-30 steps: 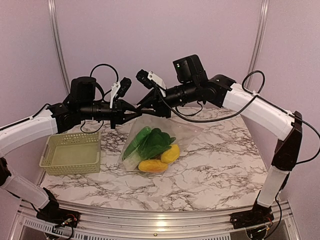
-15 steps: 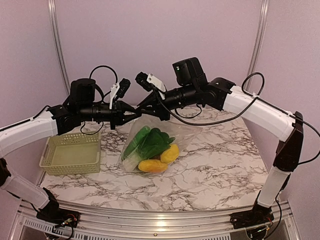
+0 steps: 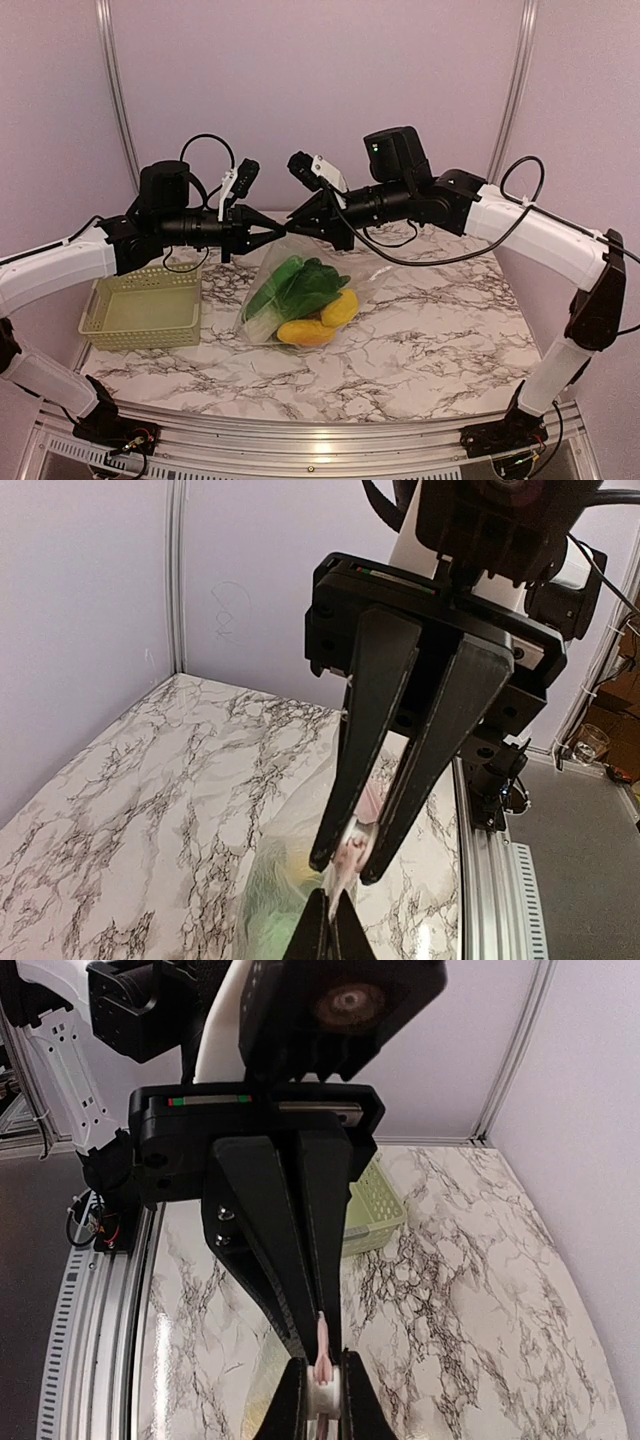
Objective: Open the zip-top bag and remove the fake food
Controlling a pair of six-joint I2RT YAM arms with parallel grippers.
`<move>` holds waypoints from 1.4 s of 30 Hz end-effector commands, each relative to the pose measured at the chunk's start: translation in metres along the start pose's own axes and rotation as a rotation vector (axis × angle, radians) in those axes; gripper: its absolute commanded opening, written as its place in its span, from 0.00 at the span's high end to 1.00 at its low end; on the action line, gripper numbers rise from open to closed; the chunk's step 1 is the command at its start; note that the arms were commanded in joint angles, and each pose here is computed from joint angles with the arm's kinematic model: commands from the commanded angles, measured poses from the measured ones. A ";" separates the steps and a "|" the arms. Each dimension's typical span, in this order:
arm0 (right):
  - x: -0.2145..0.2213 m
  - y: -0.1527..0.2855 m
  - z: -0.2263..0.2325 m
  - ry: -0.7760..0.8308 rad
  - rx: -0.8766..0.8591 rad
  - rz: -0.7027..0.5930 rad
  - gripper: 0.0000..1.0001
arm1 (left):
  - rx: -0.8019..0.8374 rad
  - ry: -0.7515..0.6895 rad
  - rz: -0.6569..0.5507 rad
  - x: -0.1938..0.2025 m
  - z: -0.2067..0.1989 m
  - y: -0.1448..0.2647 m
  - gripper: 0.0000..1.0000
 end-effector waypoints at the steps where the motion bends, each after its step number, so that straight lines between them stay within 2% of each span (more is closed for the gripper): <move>1: 0.026 0.037 -0.011 -0.118 0.075 0.105 0.96 | -0.147 -0.039 -0.094 -0.023 0.020 0.029 1.00; 9: 0.037 0.046 -0.012 -0.149 0.091 0.115 0.96 | -0.189 0.007 -0.129 -0.025 0.027 0.033 1.00; 16: 0.044 0.055 -0.015 -0.168 0.120 0.132 0.96 | -0.250 0.052 -0.208 -0.025 0.039 0.050 1.00; 28: 0.073 0.071 -0.008 -0.240 0.183 0.193 0.96 | -0.404 0.123 -0.270 -0.016 0.070 0.075 1.00; 38: 0.103 0.091 0.003 -0.316 0.262 0.264 0.95 | -0.451 0.145 -0.289 -0.013 0.089 0.084 1.00; 42: 0.108 0.096 0.005 -0.324 0.283 0.278 0.95 | -0.413 0.148 -0.292 -0.013 0.091 0.080 1.00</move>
Point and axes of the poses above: each gripper's point midway between its finger pads, its own y axis back along the fingers, its own z axis along the line the jaws close on, x = y × z, the point moved 8 cm from there along y, back along the fingers, and after that the axes turned 7 degrees about -y, right-handed, at the moved point
